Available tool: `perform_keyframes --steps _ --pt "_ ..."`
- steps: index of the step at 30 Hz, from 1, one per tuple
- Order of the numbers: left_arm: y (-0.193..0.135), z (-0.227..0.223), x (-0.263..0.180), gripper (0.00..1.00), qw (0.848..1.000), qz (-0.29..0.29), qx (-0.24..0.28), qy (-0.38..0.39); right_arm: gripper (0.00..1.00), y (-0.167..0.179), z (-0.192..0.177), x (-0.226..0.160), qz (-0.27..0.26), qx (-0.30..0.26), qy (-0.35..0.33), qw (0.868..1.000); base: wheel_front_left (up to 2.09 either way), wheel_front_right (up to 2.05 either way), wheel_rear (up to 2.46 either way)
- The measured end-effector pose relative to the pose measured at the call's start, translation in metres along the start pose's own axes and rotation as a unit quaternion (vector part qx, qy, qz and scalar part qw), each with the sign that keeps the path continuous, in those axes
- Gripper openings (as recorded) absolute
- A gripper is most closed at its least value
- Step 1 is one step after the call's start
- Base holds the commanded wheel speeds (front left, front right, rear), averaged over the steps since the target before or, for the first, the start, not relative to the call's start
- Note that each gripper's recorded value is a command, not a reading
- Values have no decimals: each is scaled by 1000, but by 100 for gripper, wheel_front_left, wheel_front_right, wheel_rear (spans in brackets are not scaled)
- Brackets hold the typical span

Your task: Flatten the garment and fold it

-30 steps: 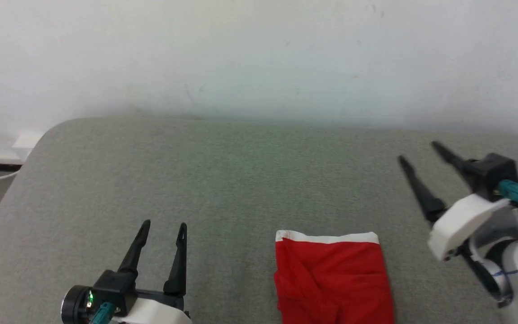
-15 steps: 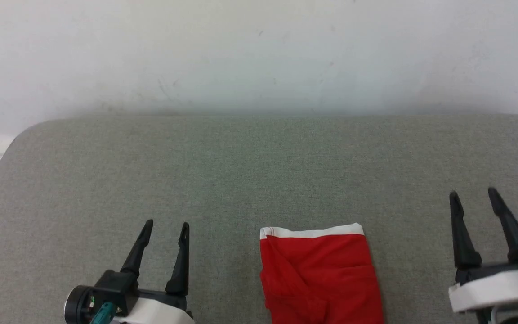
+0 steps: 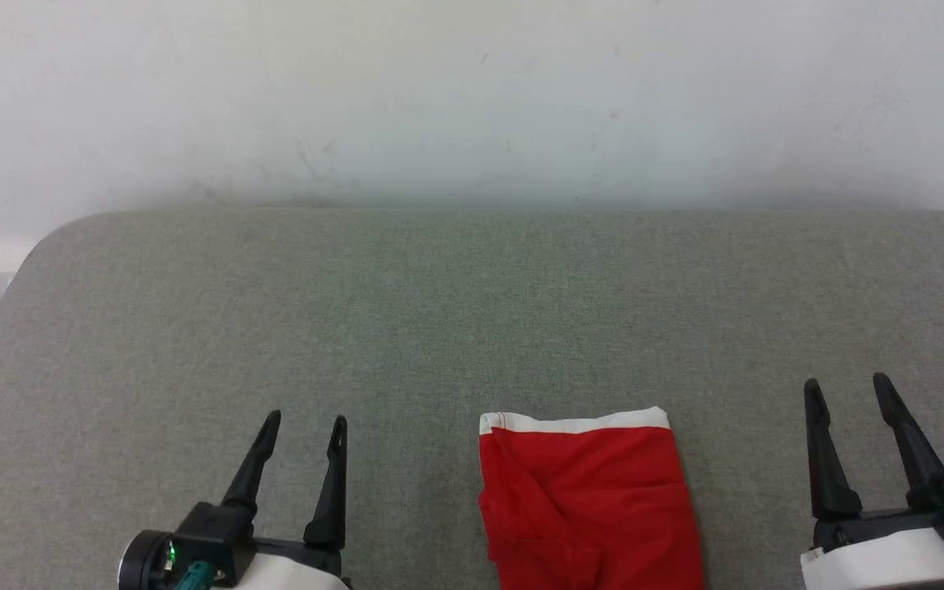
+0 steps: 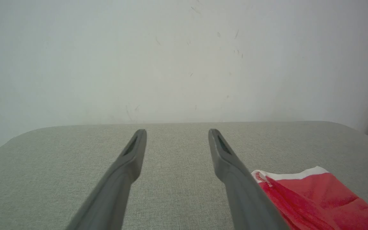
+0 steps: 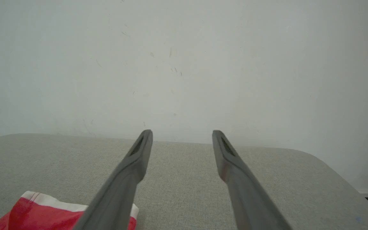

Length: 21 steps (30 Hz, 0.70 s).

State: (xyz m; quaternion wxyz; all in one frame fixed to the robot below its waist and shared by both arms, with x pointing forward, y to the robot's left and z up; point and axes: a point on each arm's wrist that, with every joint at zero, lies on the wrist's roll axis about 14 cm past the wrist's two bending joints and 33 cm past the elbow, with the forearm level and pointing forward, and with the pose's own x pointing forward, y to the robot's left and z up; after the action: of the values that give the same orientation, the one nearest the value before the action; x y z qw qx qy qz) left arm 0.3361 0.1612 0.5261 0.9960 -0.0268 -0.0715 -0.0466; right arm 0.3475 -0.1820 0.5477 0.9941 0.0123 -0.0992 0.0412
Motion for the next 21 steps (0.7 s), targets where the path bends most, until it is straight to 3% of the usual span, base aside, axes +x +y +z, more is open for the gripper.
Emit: perform_keyframes --steps 11,15,18,21 --pt "1 -3 0 100 1000 2 0 5 100 2 -8 3 11 11 18 1000 0 0 0" --pt "2 -6 0 100 1000 4 -1 10 100 11 -25 4 35 41 77 996 0 0 0" --pt "2 -10 1 100 1000 4 -2 16 100 25 -52 -1 71 74 167 981 0 0 0" --pt "3 -12 5 100 1000 5 -2 19 100 35 -72 -8 99 108 253 956 0 0 0"
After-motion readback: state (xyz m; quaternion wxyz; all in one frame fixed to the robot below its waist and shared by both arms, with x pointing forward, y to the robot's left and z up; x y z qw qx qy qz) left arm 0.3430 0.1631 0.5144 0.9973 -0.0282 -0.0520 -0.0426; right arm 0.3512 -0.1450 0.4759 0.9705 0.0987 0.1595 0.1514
